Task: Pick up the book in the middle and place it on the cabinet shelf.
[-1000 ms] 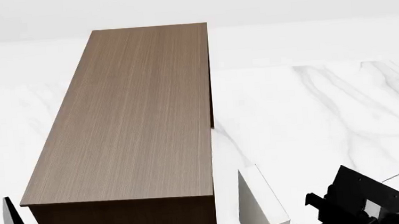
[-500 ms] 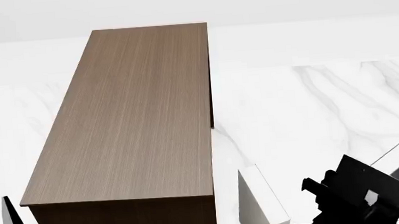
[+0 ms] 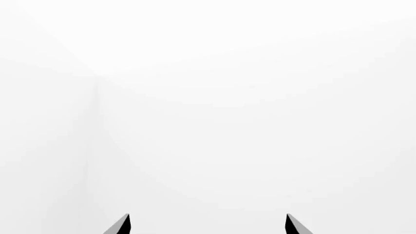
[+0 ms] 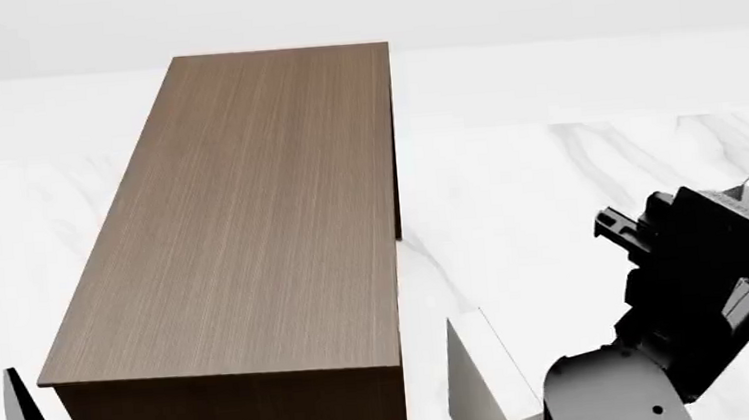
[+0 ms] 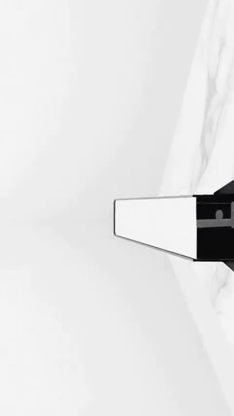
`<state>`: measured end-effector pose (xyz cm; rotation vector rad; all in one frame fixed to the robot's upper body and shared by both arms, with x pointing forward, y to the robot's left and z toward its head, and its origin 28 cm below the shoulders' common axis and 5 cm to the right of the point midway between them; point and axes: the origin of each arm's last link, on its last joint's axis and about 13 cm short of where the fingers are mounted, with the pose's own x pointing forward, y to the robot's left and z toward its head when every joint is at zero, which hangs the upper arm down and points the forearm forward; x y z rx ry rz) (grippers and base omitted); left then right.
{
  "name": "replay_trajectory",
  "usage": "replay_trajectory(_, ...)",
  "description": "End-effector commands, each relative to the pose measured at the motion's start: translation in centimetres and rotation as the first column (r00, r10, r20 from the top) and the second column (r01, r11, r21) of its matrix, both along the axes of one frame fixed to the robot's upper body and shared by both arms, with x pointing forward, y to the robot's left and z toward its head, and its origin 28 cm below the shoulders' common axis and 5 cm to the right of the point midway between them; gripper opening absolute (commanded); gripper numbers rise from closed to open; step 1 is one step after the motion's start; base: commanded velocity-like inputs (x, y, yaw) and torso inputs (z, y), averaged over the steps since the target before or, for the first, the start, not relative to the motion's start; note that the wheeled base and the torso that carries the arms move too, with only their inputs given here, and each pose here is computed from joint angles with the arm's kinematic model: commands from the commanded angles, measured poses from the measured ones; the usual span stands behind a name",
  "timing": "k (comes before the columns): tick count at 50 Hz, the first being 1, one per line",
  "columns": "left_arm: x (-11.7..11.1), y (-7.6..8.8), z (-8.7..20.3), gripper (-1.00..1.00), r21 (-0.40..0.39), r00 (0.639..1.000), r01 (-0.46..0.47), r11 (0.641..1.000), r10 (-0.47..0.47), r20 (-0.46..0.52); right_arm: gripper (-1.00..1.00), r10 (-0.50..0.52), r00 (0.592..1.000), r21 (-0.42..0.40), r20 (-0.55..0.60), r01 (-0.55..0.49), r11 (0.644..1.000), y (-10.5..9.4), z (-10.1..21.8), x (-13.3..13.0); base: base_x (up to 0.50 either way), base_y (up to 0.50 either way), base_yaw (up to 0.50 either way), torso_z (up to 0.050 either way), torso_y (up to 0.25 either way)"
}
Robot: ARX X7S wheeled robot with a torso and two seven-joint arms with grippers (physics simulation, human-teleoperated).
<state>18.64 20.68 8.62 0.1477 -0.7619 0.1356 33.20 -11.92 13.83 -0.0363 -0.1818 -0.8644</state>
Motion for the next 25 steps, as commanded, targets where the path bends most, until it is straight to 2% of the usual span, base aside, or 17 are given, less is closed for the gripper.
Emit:
replay_trajectory(1, 0.1, 0.0, 0.1, 1.0, 0.014, 1.0, -0.007, 1.0, 0.007, 0.013, -1.0, 0.06, 0.982, -0.114, 0.181, -0.04, 0.993, 0.1, 4.4, -1.4, 0.0, 0.0, 0.0, 0.0, 0.0)
replay_trajectory(4, 0.1, 0.0, 0.1, 1.0, 0.015, 1.0, -0.008, 1.0, 0.008, 0.014, -1.0, 0.1, 0.971, -0.121, 0.219, -0.074, 0.99, 0.2, 5.2, -1.8, 0.0, 0.0, 0.0, 0.0, 0.003)
replay_trajectory(9, 0.0, 0.0, 0.2, 1.0, 0.016, 1.0, -0.007, 1.0, 0.007, 0.015, -1.0, 0.175, 0.941, -0.079, 0.289, -0.159, 0.984, 0.4, 6.4, -2.5, 0.0, 0.0, 0.0, 0.0, 0.0)
replay_trajectory(15, 0.0, 0.0, 0.3, 1.0, 0.016, 1.0, -0.006, 1.0, 0.006, 0.015, -1.0, 0.188, 0.921, -0.107, 0.341, -0.161, 0.981, 0.5, 7.8, -3.3, 0.0, 0.0, 0.0, 0.0, 0.002)
replay_trajectory(20, -0.1, 0.0, 0.3, 1.0, 0.017, 1.0, -0.005, 1.0, 0.005, 0.016, -1.0, 0.267, 0.888, -0.064, 0.375, -0.263, 0.963, 0.8, 8.5, -3.7, 0.0, 0.0, 0.0, 0.0, 0.002)
replay_trajectory(25, -0.1, 0.0, 0.4, 1.0, 0.017, 1.0, -0.005, 1.0, 0.005, 0.016, -1.0, 0.3, 0.857, -0.067, 0.418, -0.3, 0.952, 1.1, 9.2, -4.2, 0.0, 0.0, 0.0, 0.0, 0.0)
